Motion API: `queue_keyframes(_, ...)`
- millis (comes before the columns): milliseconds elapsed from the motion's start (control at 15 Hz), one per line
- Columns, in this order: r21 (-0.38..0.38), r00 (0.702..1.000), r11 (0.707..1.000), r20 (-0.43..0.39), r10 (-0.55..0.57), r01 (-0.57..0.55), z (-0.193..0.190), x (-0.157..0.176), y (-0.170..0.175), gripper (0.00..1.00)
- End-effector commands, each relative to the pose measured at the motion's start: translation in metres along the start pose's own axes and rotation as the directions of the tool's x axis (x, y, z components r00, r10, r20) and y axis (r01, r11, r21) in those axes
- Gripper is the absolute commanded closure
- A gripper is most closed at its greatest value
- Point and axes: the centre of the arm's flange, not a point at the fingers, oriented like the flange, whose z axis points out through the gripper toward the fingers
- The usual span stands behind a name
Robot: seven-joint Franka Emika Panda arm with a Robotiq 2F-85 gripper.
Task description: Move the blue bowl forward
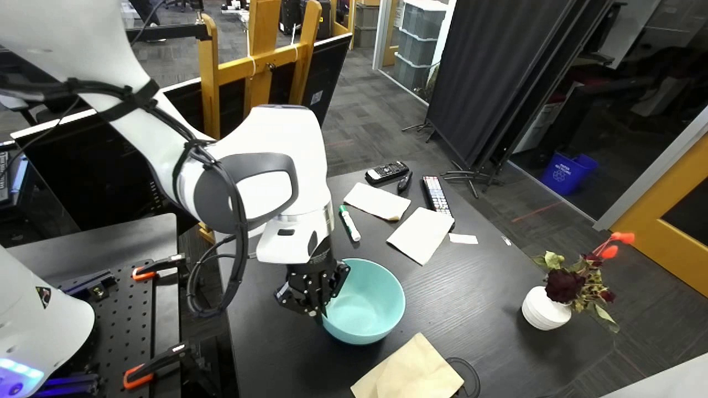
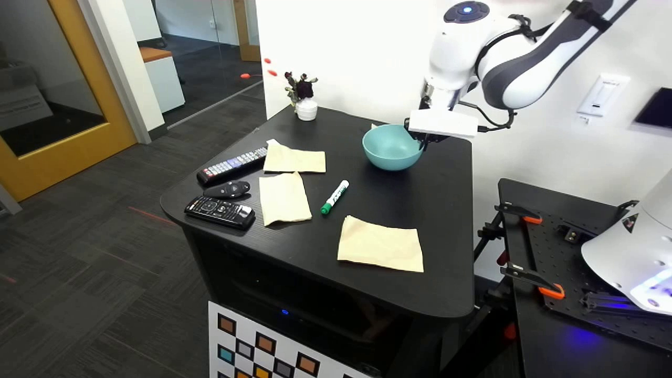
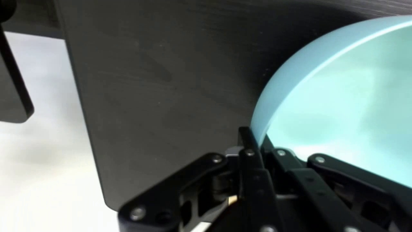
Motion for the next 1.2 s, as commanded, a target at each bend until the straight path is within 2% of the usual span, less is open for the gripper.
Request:
queue_keyframes(0,0.022,0.996,0.996,-0.021,-0.082,0.082,-0.01,-0.018,0.052,0.99)
queue_keyframes(333,0.03,0.988,0.988,-0.035,-0.152,0.153,-0.013,-0.029,0.078,0.99)
queue_keyframes(400,0.028,0.987,0.987,-0.036,-0.156,0.157,-0.014,-0.03,0.08,0.7)
queue_keyframes(467,0.03,0.986,0.986,-0.038,-0.16,0.161,-0.015,-0.031,0.082,0.69)
queue_keyframes(533,0.027,0.986,0.986,-0.041,-0.163,0.164,-0.015,-0.033,0.084,0.64)
queue_keyframes(867,0.048,0.986,0.988,-0.09,-0.142,0.147,-0.026,-0.031,0.084,0.26)
queue_keyframes(1067,0.094,0.985,0.986,-0.117,-0.124,0.135,-0.051,-0.022,0.087,0.03)
queue_keyframes(1133,0.105,0.986,0.985,-0.11,-0.127,0.139,-0.061,-0.019,0.088,0.01)
